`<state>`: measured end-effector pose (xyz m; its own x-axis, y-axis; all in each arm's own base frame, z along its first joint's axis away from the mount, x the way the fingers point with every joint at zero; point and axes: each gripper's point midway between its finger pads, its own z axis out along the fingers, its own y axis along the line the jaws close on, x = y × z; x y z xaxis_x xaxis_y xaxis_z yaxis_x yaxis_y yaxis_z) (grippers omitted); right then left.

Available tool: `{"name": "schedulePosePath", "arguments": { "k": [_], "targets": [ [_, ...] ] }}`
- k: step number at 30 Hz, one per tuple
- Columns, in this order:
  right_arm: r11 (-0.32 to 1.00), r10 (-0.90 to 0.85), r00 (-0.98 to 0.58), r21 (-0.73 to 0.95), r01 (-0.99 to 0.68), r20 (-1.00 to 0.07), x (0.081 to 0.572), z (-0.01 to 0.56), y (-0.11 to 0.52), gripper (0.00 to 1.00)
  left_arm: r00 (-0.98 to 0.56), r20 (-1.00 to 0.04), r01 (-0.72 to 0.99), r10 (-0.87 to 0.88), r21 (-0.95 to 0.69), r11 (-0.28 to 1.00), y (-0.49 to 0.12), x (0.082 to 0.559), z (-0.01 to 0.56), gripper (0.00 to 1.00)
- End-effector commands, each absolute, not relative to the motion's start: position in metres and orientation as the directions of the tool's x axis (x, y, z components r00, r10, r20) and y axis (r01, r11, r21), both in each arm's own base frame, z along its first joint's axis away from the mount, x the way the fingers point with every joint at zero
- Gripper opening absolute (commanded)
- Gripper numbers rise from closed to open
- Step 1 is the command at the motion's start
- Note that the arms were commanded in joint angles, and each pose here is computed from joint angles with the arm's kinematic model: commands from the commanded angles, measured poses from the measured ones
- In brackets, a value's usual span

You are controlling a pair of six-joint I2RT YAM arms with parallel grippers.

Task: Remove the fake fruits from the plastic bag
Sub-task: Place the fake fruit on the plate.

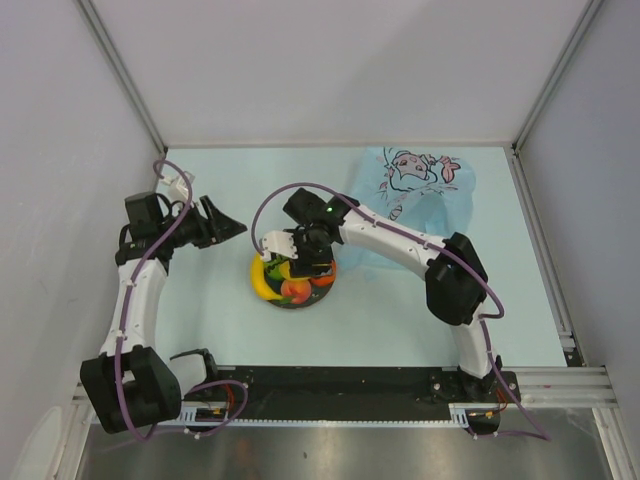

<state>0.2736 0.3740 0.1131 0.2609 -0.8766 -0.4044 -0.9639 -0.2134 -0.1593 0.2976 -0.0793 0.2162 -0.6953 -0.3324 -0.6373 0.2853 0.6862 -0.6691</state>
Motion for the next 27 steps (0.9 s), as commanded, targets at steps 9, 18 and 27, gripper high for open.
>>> {"name": "schedulePosePath", "arguments": {
  "k": [9, 18, 27],
  "targets": [
    [-0.177, -0.882, 0.246, -0.201, -0.963, -0.402, 0.279, 0.129, 0.376, 0.96, -0.690, -0.639, 0.310, -0.338, -0.684, 0.660, -0.084, 0.301, 0.220, 0.64],
    [-0.129, -0.888, 0.202, -0.199, -0.972, -0.413, 0.272, 0.163, 0.350, 1.00, -0.700, -0.633, 0.312, -0.330, -0.687, 0.656, -0.086, 0.304, 0.218, 0.64],
    [0.371, -0.718, -0.290, 0.003, -0.928, -0.632, 0.339, 0.198, 0.284, 1.00, -0.684, -0.680, 0.327, -0.264, -0.609, 0.723, -0.078, 0.307, 0.210, 0.65]
  ]
}}
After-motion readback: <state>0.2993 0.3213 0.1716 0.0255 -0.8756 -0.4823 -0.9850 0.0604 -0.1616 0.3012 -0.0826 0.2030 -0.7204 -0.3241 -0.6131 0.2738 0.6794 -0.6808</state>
